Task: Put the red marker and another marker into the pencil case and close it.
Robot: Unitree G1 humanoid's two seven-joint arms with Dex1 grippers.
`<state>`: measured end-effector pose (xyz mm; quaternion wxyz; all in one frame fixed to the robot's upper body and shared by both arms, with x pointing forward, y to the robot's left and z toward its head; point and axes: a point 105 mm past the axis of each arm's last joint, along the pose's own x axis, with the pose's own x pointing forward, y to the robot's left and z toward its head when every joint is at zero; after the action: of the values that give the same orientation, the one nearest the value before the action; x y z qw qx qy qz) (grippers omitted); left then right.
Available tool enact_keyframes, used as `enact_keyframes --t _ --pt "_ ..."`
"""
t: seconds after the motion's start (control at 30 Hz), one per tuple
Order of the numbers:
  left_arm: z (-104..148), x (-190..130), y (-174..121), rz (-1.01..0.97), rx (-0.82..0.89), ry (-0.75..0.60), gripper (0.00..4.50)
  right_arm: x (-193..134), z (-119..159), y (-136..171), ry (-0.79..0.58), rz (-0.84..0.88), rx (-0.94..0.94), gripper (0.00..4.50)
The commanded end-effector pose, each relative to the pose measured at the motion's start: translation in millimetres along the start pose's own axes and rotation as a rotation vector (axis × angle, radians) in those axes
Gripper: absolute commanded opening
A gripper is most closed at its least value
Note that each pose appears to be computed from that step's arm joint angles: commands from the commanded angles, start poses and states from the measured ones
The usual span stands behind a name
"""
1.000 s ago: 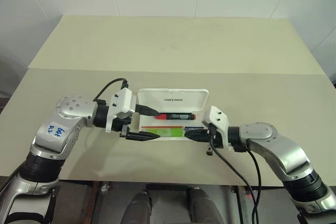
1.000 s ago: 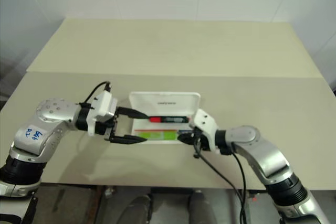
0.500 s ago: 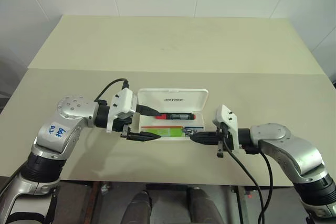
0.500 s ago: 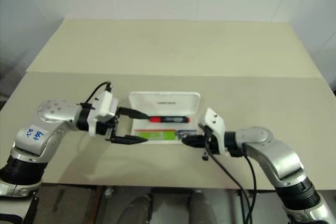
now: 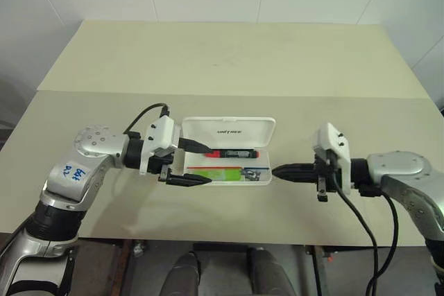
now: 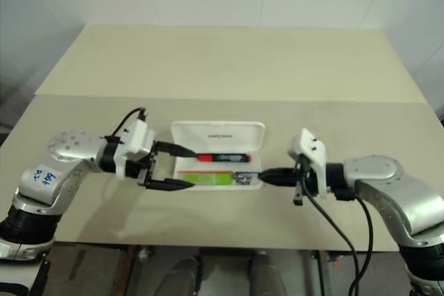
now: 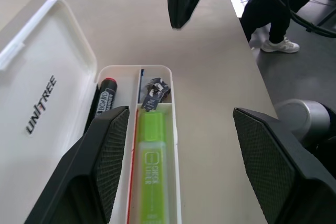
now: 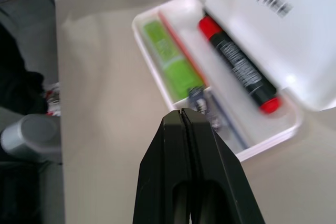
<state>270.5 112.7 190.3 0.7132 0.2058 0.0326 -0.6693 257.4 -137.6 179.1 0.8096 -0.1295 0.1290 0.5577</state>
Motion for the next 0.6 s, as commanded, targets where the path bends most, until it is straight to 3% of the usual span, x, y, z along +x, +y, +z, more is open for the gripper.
enact_keyframes --t 0.03,0.13,0.5,0.6 --pt "8.2 -9.2 4.6 0.031 0.014 -0.024 3.42 -3.2 19.4 2.3 -0.05 -0.024 -0.101 0.05" --pt "9.9 -13.0 7.2 0.048 0.006 -0.032 3.42 -3.6 31.8 -7.3 -0.124 -0.109 -0.184 0.62" --pt "10.3 -40.2 17.7 0.139 -0.017 -0.036 3.42 -8.6 57.3 -1.6 -0.23 -0.071 -0.18 4.49" --pt "12.7 -44.7 22.4 0.172 -0.022 -0.058 3.42 -8.0 60.4 -0.7 -0.242 -0.068 -0.196 4.49"
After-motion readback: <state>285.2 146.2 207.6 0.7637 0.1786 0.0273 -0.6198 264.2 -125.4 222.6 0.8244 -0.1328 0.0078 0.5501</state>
